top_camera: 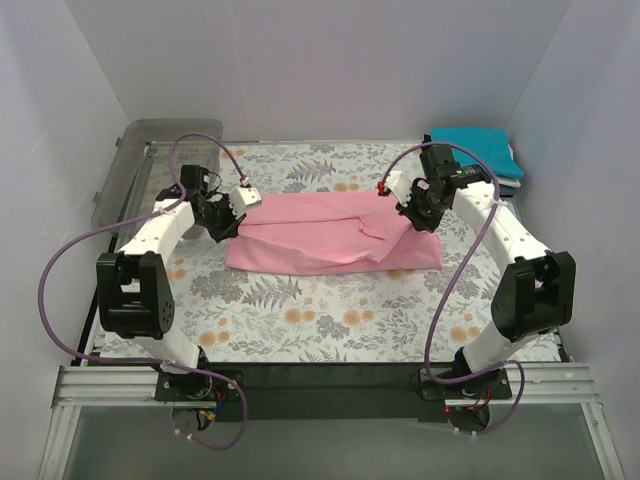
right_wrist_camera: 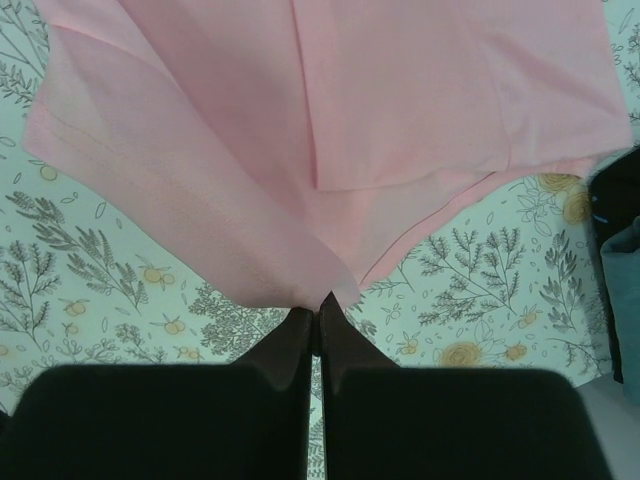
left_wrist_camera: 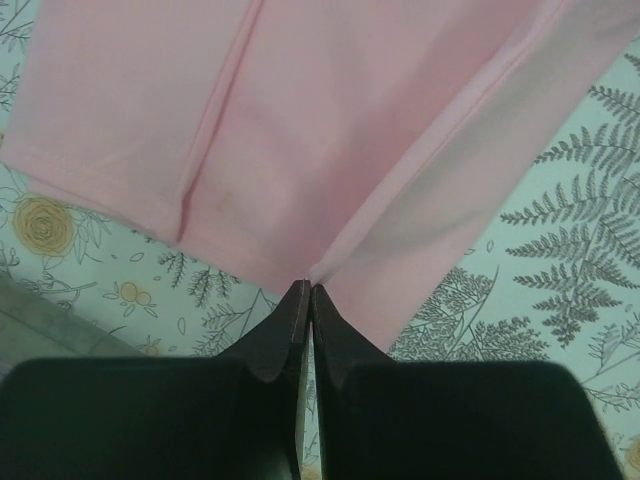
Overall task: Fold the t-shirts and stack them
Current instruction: Fold the tshirt
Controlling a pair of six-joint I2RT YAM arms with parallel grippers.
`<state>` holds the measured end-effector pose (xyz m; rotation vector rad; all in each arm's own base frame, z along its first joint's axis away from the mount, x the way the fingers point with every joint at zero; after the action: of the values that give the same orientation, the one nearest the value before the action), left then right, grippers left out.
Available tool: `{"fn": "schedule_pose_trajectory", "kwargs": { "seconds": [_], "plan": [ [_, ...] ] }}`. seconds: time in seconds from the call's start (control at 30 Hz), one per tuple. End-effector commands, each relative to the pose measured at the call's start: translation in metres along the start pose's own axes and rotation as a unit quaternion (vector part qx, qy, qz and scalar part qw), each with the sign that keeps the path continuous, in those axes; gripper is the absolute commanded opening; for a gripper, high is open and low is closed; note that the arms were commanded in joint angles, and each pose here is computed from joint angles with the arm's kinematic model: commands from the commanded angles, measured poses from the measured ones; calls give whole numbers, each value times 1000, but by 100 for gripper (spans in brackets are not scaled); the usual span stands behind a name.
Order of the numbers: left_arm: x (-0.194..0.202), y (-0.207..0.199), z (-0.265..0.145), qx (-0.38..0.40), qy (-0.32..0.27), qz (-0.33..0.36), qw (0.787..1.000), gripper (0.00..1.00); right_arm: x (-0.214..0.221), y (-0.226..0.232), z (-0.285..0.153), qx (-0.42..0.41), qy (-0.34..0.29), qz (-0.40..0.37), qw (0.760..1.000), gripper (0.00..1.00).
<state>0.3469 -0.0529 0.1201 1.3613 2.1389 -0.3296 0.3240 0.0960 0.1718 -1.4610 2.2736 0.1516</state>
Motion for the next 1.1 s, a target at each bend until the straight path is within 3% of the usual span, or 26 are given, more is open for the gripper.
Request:
{"fn": "schedule_pose_trajectory", "kwargs": {
  "seconds": [0.0, 1.07],
  "plan": [
    [-16, 29, -5, -50, -23, 4, 998, 0, -17, -22, -3, 16, -25, -13, 999, 1],
    [0, 58, 24, -89, -9, -24, 996, 0, -30, -91, 51, 38, -7, 19, 999, 1]
  ]
}}
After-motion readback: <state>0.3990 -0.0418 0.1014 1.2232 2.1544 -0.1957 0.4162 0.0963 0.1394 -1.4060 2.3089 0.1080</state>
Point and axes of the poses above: each gripper's point midway between its finger pads, its own z axis out along the fingers, its own y axis along the line the jaws close on, x = y × z, the point moved 3 cm from there along -z, back along the fingers, and after that the axes turned 1 degree about z, right-handed, at the moved point
